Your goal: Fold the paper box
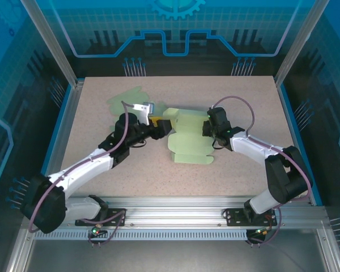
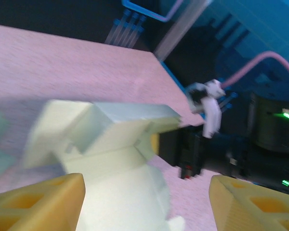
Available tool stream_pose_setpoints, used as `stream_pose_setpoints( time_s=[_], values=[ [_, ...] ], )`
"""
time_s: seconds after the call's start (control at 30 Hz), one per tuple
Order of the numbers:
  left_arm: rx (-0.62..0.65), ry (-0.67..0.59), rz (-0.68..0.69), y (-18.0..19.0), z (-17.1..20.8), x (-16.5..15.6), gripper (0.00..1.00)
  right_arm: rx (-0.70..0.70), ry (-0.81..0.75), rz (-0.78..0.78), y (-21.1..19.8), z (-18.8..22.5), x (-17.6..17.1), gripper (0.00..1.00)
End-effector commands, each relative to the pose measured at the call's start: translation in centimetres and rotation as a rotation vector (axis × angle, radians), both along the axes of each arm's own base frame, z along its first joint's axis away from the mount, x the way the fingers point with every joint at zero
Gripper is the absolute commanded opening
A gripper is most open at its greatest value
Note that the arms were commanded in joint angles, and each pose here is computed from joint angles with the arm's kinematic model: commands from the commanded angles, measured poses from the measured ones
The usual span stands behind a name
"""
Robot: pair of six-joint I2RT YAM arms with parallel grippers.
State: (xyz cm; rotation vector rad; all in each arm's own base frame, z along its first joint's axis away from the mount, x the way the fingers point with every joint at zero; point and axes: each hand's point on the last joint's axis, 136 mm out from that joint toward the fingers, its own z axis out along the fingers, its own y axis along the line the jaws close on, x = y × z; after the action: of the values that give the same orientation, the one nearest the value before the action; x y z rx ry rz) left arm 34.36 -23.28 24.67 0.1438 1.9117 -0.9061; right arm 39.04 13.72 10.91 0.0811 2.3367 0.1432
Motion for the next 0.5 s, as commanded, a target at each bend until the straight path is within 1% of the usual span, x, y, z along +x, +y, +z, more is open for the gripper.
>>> stream_pose_setpoints(
  time_s=[0.0,0.07,0.13,0.17,0.3,0.47],
  values=[
    [0.172,0.055,0.244,5.5,-1.6,2.9,0.7,0.028,-0.028,0.017,0.7,2.0,-0.3,0.01],
    [0.204,0.142,0.385,8.5,-3.0,4.4,0.69,0.03,-0.031,0.021,0.7,2.3,-0.6,0.01],
    [0.223,0.186,0.442,9.9,-4.0,5.4,0.68,0.034,-0.031,0.025,0.7,2.5,-0.8,0.01],
    [0.228,0.192,0.444,9.9,-4.4,6.0,0.68,0.038,-0.031,0.026,0.7,2.5,-0.9,0.01],
    [0.22,0.164,0.347,7.6,-5.4,7.9,0.67,0.049,-0.031,0.037,0.8,2.7,-1.3,0.01],
    [0.152,0.158,0.182,3.6,-6.2,9.1,0.65,0.05,-0.012,0.046,1.0,2.3,-1.4,0.02]
  ],
)
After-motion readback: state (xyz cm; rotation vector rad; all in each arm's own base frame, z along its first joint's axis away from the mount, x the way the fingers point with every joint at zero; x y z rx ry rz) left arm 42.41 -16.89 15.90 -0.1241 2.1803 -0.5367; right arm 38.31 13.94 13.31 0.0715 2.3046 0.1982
